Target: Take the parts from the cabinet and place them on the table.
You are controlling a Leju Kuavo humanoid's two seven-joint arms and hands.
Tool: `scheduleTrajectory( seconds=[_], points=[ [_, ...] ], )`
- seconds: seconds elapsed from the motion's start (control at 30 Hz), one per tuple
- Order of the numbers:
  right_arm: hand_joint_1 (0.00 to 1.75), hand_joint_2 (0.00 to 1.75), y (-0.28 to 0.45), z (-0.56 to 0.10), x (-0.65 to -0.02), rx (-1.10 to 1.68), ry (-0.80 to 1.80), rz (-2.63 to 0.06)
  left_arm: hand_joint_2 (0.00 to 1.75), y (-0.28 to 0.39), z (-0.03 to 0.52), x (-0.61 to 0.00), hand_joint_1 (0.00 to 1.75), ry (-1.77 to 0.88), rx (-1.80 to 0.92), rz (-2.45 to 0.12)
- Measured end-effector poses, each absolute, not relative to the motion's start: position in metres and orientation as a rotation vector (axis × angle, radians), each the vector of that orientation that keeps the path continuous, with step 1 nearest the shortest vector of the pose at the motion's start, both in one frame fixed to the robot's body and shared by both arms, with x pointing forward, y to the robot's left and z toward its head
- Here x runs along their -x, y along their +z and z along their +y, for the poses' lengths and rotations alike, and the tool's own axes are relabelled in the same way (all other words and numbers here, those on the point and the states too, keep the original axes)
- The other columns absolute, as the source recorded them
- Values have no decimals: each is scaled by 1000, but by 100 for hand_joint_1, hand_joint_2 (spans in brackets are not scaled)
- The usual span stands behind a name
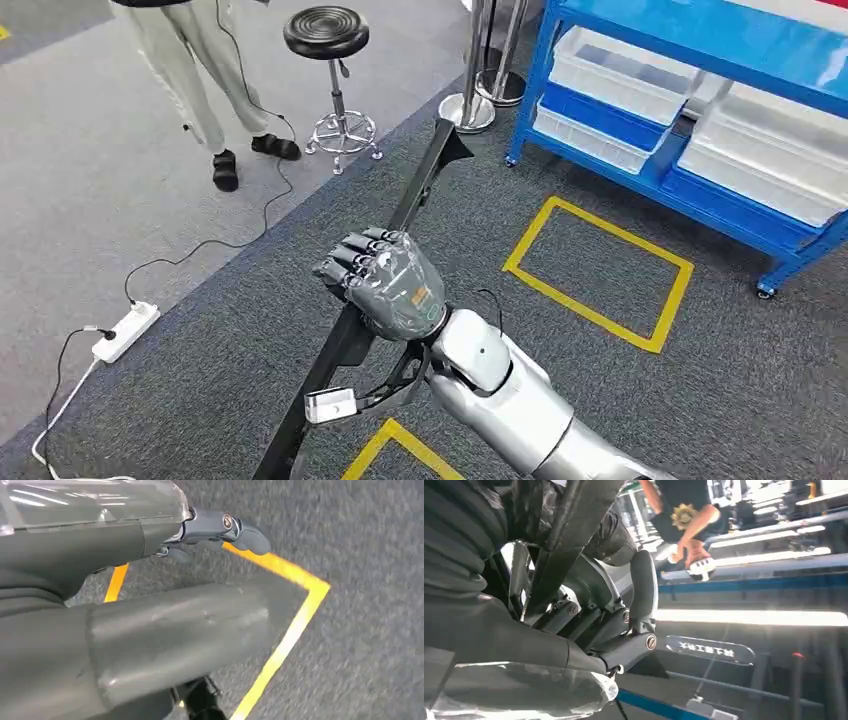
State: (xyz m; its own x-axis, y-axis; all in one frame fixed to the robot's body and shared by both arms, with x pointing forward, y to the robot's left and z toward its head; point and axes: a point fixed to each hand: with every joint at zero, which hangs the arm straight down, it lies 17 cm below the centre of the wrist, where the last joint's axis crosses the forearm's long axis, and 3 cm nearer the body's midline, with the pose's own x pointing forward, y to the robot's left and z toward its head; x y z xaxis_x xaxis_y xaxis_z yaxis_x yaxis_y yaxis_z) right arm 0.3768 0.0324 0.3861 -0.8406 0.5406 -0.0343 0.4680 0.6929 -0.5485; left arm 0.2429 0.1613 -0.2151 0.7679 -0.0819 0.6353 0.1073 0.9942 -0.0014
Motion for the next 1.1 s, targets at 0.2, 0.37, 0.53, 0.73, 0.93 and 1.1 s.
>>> scheduleTrajectory(
  seconds=[0.2,0.37,0.53,0.73,0.93,1.1],
  points=[
    [175,175,380,29,-378,846,864,-2757,0,-215,162,-244,0,-101,36,-690],
    [175,175,383,29,-375,848,857,-2771,0,-214,164,-245,0,-93,36,-692],
    [175,175,389,30,-366,834,834,-2799,0,-217,169,-240,0,-92,30,-692],
    [175,175,383,31,-358,804,837,-2812,0,-217,178,-243,0,-95,16,-697],
    [175,175,388,28,-354,791,817,-2836,0,-217,181,-245,0,-112,13,-702],
    [175,175,391,24,-355,802,796,-2833,0,-215,183,-251,0,-114,11,-713]
  ],
)
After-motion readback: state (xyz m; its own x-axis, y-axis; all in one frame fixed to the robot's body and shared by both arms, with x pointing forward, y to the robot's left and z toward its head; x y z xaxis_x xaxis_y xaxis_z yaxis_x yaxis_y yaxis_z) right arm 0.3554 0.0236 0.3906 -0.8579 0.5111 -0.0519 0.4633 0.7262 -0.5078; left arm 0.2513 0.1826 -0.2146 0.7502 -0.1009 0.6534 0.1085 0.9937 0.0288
